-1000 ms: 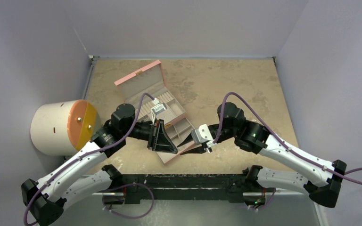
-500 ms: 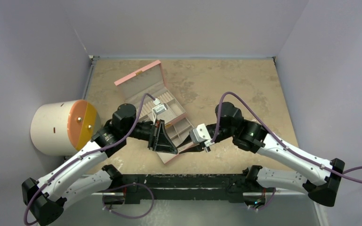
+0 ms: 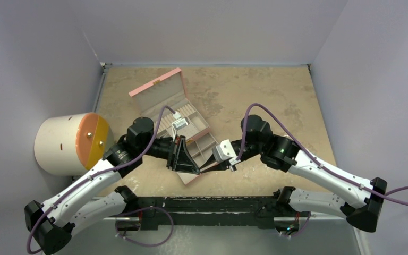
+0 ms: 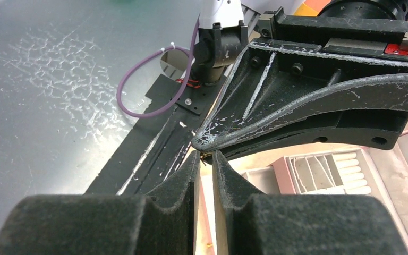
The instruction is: Organize the mixed jewelry
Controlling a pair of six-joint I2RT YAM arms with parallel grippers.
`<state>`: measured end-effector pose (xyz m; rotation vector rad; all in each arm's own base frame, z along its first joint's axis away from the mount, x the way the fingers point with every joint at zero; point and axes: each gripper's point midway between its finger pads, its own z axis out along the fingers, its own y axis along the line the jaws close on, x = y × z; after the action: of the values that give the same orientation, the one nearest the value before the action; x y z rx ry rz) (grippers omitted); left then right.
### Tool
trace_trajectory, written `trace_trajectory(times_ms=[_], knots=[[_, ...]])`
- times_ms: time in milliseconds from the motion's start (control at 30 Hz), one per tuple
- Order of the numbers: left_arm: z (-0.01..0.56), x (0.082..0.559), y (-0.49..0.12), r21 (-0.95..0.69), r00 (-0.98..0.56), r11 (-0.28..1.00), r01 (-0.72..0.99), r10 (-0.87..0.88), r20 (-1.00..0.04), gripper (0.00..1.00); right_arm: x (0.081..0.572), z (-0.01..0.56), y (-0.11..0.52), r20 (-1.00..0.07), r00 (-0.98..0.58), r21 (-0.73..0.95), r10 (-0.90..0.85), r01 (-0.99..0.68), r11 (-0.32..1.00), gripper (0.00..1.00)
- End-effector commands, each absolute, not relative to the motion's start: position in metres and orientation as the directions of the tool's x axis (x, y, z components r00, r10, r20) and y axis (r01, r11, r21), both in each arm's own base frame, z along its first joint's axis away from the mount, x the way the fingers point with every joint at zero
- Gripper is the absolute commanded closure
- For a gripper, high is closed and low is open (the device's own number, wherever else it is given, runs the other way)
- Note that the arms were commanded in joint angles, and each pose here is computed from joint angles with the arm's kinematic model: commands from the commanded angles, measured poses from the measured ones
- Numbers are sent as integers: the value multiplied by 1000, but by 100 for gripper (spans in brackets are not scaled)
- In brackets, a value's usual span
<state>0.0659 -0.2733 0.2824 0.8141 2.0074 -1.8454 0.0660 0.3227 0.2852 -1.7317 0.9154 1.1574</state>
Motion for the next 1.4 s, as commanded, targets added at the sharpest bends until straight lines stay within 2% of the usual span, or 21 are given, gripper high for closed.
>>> trace_trajectory(times_ms=[0, 100, 200, 500, 533, 667, 800, 1000, 1167, 1367], knots=[[292, 63, -273, -778, -760, -25, 628, 198, -620, 100, 61, 297, 323, -943, 324, -266, -79, -875, -405, 86], [293, 63, -273, -776, -758, -27, 630, 198, -622, 100, 60, 298, 323, -943, 323, -266, -79, -874, -406, 91], [292, 63, -273, -776, -758, -26, 630, 199, -621, 100, 59, 297, 323, -944, 319, -259, -82, -874, -411, 100], [295, 63, -272, -770, -752, -29, 637, 193, -630, 100, 58, 298, 323, -945, 319, -261, -79, -875, -407, 100], [295, 63, -272, -769, -752, -28, 638, 192, -631, 98, 59, 298, 323, -945, 319, -263, -78, -876, -404, 100], [293, 66, -272, -755, -742, 1, 655, 191, -643, 76, 59, 300, 322, -943, 323, -269, -76, -879, -393, 100], [292, 72, -272, -748, -742, 34, 663, 170, -649, 65, 60, 301, 321, -945, 320, -273, -68, -886, -375, 100], [303, 84, -275, -751, -753, 60, 658, 61, -655, 57, 62, 298, 322, -950, 308, -275, -50, -901, -336, 100], [330, 88, -274, -754, -752, 14, 657, -65, -656, 54, 73, 295, 321, -949, 311, -288, -55, -925, -249, 100], [341, 90, -272, -773, -767, -16, 634, -138, -627, 52, 79, 315, 315, -926, 374, -378, 58, -916, -135, 100]])
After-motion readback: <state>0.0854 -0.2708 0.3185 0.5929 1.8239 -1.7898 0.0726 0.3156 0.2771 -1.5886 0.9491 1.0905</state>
